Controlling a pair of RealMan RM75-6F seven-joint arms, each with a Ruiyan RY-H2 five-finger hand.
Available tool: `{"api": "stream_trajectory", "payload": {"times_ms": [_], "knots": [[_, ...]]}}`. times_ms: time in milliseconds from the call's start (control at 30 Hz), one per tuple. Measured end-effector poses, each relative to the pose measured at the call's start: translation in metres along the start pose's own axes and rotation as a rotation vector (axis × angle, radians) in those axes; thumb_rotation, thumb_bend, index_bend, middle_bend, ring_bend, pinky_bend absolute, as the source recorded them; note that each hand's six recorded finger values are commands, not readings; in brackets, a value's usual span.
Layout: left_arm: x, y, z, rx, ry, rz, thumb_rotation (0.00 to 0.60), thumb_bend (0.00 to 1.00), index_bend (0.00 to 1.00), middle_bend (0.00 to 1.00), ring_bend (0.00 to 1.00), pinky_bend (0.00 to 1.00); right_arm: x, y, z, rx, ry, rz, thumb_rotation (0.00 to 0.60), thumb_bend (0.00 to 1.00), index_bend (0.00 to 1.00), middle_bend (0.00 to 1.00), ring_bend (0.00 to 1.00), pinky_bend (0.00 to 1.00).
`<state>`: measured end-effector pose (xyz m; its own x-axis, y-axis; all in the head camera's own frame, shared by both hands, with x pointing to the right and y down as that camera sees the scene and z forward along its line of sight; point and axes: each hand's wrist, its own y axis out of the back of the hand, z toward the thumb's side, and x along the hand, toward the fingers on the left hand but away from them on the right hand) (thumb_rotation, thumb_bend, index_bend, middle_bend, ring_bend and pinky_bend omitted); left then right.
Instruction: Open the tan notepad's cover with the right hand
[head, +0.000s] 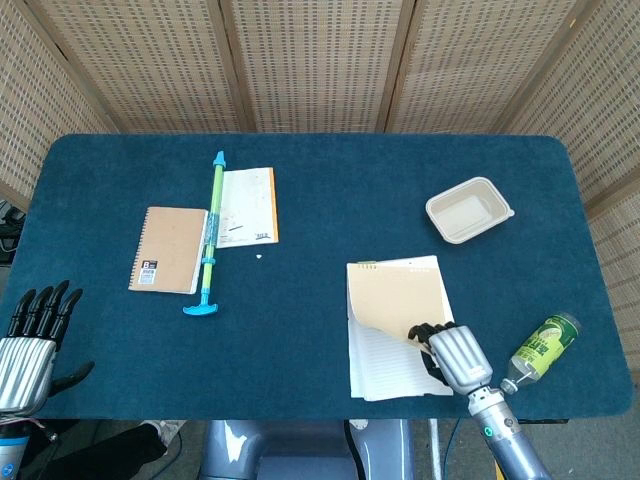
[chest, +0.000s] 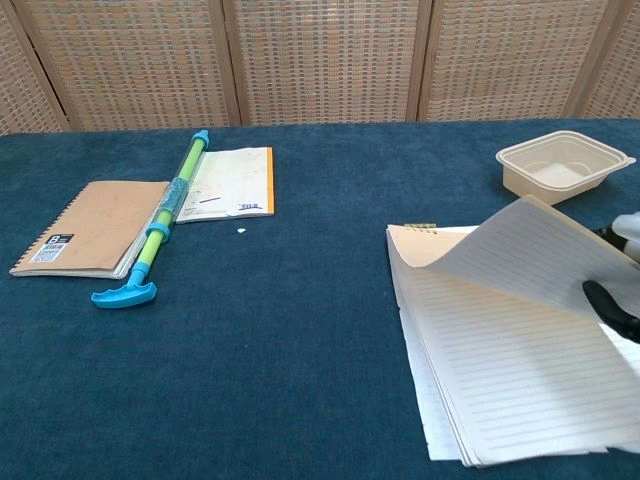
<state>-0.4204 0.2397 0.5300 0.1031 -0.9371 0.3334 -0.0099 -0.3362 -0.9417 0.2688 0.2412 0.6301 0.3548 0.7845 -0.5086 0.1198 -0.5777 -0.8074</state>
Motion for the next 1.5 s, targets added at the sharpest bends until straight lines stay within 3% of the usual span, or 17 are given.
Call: {"api": "stream_trajectory", "payload": {"times_ms": [400,967,1167,1500], "knots": [[-0.002,0.003,0.001,-0.006,-0.007,0.008,0.6,0.05,0.0,0.0,0.0,0.0,0.048,0.0,0.015,-0.01,0.06,-0.002,0.6,0.84,0.67,0.61,0.6,0.57],[-0.002,0.002,0.002,-0.004,-0.01,0.007,0.6,0.05,0.0,0.0,0.0,0.0,0.079,-0.003,0.004,0.022,0.048,0.04,0.6,0.84,0.67,0.61,0.6,0.57],[-0.002,0.002,0.001,-0.004,-0.007,0.008,0.6,0.05,0.0,0.0,0.0,0.0,0.063,0.006,0.001,0.037,0.056,-0.009,0.6,0.84,0.67,0.61,0.6,0.57],[0.002,-0.003,-0.004,0.001,0.011,-0.008,0.6,0.05,0.0,0.0,0.0,0.0,-0.001,0.04,0.001,0.077,0.056,-0.085,0.6,0.83,0.67,0.61,0.6,0.57]]}}
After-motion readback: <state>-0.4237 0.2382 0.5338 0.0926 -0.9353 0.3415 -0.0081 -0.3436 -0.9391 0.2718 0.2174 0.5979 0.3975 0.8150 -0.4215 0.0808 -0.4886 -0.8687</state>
